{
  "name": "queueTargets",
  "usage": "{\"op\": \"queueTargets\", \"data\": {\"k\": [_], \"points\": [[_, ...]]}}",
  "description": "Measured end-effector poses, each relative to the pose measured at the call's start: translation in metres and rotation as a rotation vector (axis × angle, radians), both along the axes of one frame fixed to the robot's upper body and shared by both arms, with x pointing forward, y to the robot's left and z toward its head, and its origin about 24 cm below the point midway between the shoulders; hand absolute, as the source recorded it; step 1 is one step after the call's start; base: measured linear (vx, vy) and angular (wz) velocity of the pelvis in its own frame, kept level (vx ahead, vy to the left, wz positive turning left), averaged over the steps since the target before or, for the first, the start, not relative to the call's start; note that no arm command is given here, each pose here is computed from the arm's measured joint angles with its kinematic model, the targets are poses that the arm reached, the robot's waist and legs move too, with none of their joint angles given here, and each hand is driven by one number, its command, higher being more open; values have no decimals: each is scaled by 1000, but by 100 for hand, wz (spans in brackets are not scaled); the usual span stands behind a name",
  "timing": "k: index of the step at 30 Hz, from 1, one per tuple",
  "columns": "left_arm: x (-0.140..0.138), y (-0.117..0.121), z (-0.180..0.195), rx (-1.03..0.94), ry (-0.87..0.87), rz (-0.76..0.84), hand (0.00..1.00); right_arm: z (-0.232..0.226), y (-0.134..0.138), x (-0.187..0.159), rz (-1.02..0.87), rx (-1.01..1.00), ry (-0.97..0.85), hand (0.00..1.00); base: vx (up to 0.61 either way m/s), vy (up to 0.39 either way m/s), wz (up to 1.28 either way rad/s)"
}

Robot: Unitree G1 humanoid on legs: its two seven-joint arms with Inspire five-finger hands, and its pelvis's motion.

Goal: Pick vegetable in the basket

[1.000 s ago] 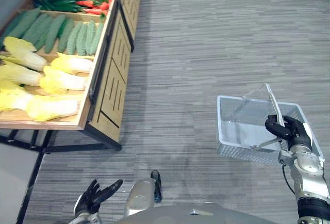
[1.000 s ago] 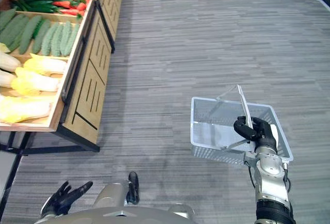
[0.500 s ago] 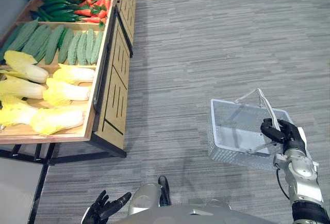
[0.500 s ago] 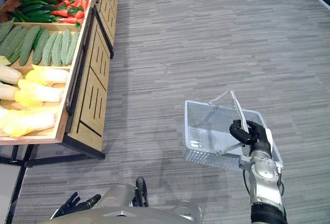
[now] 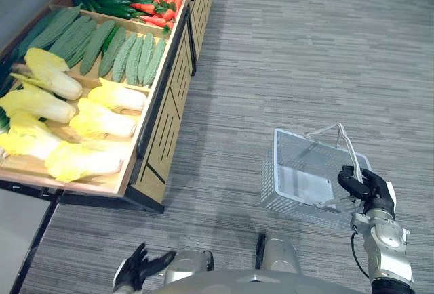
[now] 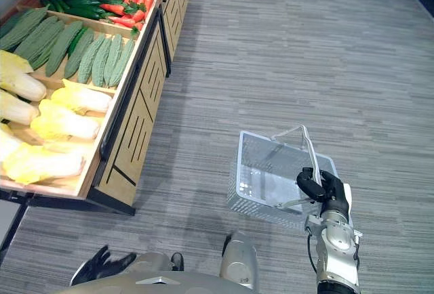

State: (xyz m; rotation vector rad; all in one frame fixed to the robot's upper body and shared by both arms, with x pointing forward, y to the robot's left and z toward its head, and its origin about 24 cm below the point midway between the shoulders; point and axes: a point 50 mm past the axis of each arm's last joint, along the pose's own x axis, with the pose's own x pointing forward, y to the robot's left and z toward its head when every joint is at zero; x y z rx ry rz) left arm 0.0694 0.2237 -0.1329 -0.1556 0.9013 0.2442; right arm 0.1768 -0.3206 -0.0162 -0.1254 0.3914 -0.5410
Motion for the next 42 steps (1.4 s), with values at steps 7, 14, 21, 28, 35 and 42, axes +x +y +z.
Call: {"op": "queueTargets", "data": {"k": [7, 14, 21, 28, 35, 42], "points": [[24, -27, -1, -51, -50, -19, 100, 4, -10, -3, -22, -8, -3, 0, 386, -328, 31], [19, -30, -7, -57, -1, 8, 100, 6, -19, -11, -44, -33, 12, 0, 278, -220, 24], [16, -20, -6, -36, 0, 22, 100, 6, -21, -18, -87, -1, -8, 0, 231, -9, -19], [16, -9, -5, 6, 9, 43, 100, -7, -12, -26, -74, 36, 33, 0, 254, 223, -15], [7, -7, -12, 18, 67, 57, 100, -7, 21, 10, 101, 49, 16, 0, 119, 174, -70], [8, -3, -11, 36, 66, 72, 100, -13, 27, 6, 139, 41, 56, 0, -59, 54, -30]]}}
